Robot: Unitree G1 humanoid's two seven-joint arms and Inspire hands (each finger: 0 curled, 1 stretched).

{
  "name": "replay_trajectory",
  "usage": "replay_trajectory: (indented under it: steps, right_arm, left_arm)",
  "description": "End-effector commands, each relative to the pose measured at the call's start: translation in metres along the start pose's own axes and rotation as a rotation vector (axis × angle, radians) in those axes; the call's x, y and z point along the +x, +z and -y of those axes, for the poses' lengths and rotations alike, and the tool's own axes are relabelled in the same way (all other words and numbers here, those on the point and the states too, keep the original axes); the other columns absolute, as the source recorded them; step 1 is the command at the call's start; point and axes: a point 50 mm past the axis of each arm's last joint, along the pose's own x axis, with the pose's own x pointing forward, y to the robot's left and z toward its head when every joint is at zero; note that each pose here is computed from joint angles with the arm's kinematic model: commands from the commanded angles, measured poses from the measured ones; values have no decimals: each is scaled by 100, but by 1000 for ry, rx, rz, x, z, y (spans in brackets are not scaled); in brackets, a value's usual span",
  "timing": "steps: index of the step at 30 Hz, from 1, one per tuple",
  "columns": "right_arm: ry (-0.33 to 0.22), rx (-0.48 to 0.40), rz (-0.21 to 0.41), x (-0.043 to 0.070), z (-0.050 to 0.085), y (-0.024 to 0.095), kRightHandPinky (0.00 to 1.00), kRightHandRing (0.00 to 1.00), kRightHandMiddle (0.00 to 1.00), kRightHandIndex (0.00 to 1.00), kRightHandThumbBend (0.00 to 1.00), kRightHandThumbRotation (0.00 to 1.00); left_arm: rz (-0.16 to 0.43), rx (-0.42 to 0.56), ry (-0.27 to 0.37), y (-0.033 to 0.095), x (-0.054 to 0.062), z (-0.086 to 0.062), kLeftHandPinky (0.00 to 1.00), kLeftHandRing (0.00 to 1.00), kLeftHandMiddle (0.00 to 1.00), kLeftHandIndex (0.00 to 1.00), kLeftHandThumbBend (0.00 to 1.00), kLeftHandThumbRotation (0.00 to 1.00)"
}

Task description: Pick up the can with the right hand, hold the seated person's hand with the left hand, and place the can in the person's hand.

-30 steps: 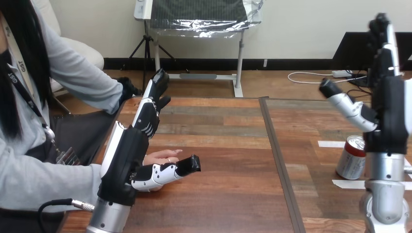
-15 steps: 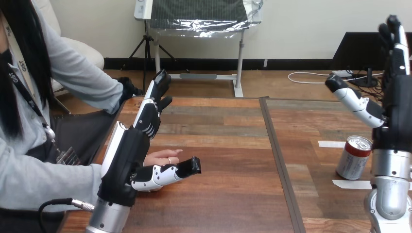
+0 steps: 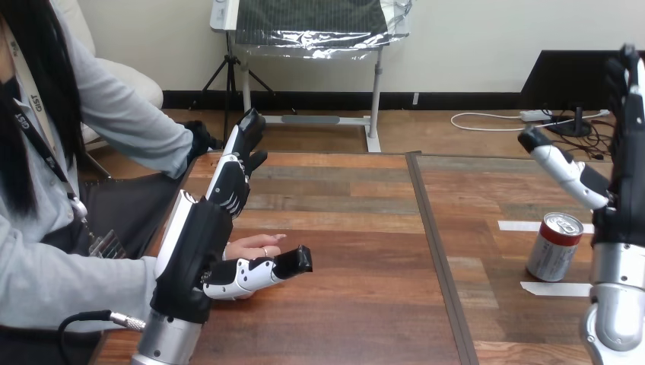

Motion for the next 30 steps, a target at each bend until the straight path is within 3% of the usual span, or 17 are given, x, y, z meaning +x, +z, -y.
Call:
replay_trajectory:
  steps: [1,17,30]
  right_arm:
    - [-22,-27,44,22,2,10,97,95,93,97,100,46]
    - [-16,-53,-61,12,1,-4,98,96,94,99,100,46]
    - [9,-68,-123,3,0,-13,98,97,94,99,100,43]
  left_arm:
    - [93,28,16,9,19,-9,95,100,100,100,100,48]
    - [99,30,17,10,19,-9,93,99,100,100,100,48]
    - [103,20,64,11,18,-15,93,100,100,100,100,49]
